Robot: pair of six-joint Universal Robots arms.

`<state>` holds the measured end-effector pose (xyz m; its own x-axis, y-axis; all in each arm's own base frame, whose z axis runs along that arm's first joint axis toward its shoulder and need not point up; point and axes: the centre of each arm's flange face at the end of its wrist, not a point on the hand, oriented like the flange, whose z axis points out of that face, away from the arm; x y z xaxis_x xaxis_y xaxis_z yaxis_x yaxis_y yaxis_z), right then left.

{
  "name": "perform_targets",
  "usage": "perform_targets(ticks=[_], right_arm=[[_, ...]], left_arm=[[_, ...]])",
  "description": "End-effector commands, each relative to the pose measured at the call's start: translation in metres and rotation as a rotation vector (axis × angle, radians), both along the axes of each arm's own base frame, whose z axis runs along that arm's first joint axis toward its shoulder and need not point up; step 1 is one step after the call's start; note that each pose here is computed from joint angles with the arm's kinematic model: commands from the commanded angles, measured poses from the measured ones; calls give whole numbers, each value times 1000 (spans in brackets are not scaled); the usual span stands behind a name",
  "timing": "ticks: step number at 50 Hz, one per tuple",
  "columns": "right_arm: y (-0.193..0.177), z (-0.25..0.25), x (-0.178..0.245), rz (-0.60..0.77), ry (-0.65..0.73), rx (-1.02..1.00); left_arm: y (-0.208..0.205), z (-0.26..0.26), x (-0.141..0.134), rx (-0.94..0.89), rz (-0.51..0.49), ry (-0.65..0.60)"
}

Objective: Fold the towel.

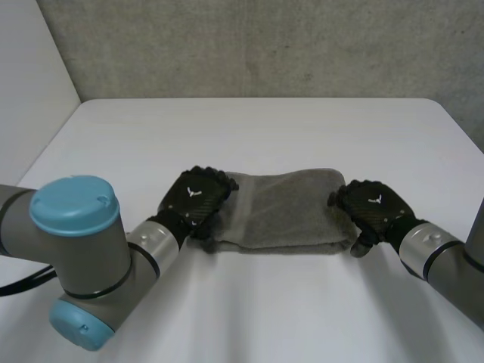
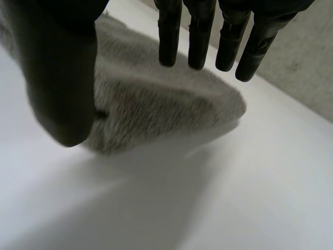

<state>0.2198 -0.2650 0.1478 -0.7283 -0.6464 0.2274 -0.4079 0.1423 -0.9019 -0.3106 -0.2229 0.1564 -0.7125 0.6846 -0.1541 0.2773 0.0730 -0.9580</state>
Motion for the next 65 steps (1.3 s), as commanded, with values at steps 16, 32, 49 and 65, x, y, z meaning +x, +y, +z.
perform_targets(ticks=[16, 32, 49, 65], right_arm=[[-24, 22, 8, 32, 15, -138], [23, 53, 133, 387, -17, -218], [68, 5, 198, 569, 5, -173], [33, 75, 154, 379, -244, -193]], left_arm=[[22, -17, 24, 84, 62, -73], [41, 12, 37, 59, 88, -48], [-41, 56, 116, -77, 467, 12], [-47, 54, 64, -94, 320, 37]])
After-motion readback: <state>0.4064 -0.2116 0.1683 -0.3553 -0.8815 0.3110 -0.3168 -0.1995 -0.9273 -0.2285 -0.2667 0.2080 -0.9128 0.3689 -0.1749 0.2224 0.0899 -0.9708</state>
